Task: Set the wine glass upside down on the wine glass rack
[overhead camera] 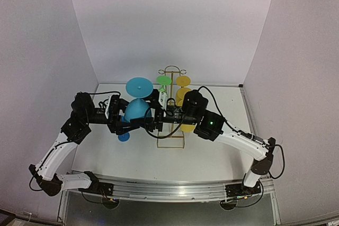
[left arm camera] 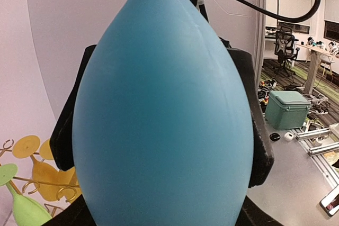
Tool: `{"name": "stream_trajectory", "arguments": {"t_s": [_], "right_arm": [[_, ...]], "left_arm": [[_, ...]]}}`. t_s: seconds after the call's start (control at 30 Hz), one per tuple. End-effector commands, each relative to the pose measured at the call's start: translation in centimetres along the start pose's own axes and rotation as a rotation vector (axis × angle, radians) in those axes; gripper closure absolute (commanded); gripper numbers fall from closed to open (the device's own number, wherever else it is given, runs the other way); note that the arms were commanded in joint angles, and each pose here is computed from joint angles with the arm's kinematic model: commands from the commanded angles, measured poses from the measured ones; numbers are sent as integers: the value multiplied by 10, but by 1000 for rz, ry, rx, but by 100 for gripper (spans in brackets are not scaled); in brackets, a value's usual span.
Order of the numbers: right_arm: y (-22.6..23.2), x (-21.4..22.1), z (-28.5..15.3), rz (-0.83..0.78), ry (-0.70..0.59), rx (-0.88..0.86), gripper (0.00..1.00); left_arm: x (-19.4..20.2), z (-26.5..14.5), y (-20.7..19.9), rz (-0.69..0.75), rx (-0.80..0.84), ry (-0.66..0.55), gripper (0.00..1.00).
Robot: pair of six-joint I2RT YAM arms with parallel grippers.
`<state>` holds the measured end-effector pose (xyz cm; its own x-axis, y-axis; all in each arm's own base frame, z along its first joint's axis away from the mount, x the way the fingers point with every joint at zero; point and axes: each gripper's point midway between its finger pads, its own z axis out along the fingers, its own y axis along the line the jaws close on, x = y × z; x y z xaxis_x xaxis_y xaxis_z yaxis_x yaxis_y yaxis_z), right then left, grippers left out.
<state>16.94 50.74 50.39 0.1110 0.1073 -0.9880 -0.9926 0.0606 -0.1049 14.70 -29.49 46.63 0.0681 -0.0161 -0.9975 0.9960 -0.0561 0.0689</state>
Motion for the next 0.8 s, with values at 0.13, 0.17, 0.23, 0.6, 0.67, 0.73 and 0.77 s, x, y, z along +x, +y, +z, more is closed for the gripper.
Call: {"name": "stream_trajectory", "arguments": {"t_s": [0.13, 0.17, 0.23, 0.6, 0.67, 0.73, 0.77], "right_arm": [[-1, -12, 5, -18, -44, 1, 100], [-1, -11, 6, -17, -42, 3, 100], [-3, -11, 5, -21, -42, 11, 95], [-12, -16, -4, -23, -50, 86, 27], [-11, -16, -5, -21, -52, 85, 13], [-11, -18, -6, -19, -54, 83, 9], [-11, -18, -6, -18, -55, 85, 8]], "left_arm": [[-9, -1, -10, 21, 51, -23, 55], [-9, -1, -11, 20, 51, -22, 58], [-7, -1, -11, 17, 50, -20, 64], [-3, -4, -5, 5, -13, -20, 69], [-2, -5, -4, -1, -20, -20, 70], [-1, -5, -4, -6, -22, -19, 71], [0, -5, -4, -6, -24, -20, 71]]}}
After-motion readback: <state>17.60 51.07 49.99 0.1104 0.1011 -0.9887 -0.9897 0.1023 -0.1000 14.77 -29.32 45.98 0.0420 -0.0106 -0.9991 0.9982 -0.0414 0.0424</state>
